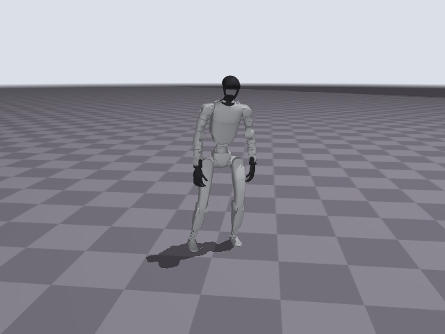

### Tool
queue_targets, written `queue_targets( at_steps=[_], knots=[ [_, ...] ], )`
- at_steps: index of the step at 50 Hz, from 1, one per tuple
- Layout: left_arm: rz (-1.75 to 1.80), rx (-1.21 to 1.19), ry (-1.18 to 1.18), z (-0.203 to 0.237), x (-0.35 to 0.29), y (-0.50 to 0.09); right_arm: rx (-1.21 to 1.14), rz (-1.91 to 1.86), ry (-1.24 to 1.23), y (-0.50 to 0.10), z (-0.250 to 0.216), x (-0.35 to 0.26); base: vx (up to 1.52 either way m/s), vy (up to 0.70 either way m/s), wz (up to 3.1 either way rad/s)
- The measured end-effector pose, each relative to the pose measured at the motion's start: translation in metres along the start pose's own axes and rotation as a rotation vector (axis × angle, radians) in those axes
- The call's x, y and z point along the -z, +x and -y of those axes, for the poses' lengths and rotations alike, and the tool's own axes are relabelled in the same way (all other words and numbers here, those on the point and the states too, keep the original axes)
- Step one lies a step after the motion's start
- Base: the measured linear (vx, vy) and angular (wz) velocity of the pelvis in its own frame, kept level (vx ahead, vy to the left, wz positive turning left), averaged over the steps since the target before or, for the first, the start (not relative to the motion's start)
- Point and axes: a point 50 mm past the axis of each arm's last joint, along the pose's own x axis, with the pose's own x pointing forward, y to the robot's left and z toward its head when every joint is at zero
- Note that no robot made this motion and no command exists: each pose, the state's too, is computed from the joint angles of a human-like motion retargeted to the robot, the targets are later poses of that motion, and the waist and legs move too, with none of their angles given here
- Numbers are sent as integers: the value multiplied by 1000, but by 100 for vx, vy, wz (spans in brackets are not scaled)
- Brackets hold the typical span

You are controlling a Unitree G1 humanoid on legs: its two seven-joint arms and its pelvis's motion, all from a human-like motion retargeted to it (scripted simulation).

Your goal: Walk

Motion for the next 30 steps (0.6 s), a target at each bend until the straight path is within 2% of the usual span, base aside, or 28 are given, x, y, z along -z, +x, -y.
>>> queue_targets(
  at_steps=[19,30],
  knots=[
    [15,81,-93,37,-8,4,-20,-3,43,0,1,0,-8,-25,37],
    [22,125,-76,40,-18,7,-64,-58,71,-2,-4,14,-8,-12,83]
  ],
)
